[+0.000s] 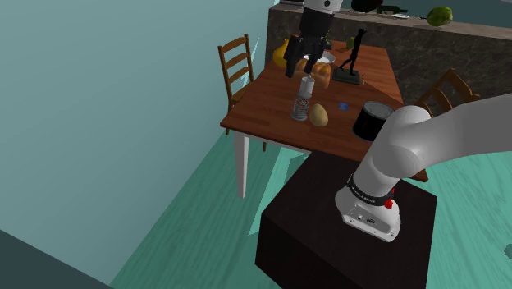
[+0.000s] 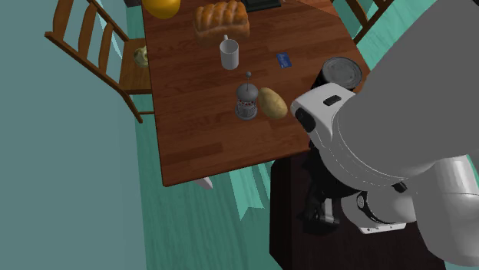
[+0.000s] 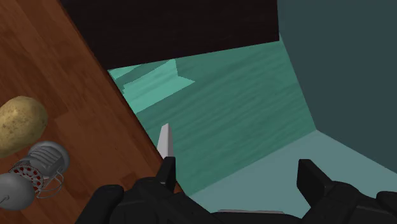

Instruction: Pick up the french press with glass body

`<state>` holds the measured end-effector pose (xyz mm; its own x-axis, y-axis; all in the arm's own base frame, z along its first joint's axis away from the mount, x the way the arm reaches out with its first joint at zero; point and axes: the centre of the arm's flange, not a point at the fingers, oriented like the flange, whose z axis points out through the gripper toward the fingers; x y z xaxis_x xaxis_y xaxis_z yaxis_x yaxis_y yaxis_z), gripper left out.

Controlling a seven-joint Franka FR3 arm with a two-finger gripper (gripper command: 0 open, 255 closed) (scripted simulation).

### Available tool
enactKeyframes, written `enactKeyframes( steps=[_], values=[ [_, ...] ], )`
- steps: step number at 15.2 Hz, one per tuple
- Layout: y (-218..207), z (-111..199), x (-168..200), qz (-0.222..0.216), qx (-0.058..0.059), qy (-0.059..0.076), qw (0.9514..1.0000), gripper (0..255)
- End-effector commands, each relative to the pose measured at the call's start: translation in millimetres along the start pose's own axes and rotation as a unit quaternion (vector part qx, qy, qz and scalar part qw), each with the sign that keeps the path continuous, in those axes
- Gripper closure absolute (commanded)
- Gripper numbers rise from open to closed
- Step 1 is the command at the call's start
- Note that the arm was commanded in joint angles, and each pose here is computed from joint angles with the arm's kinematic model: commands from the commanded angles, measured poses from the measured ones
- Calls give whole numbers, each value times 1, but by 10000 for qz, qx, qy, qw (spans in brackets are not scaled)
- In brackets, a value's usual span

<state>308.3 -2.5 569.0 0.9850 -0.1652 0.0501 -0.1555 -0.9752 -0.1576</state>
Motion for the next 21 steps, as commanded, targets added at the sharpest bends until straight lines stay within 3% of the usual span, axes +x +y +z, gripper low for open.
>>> enactKeyframes(
  steps=[1,11,21],
  values=[
    [0,0,0,0,0,0,10000,0],
    [89,76,23,201,-424,485,9977,0],
    [184,141,50,400,-845,967,9909,0]
  ],
)
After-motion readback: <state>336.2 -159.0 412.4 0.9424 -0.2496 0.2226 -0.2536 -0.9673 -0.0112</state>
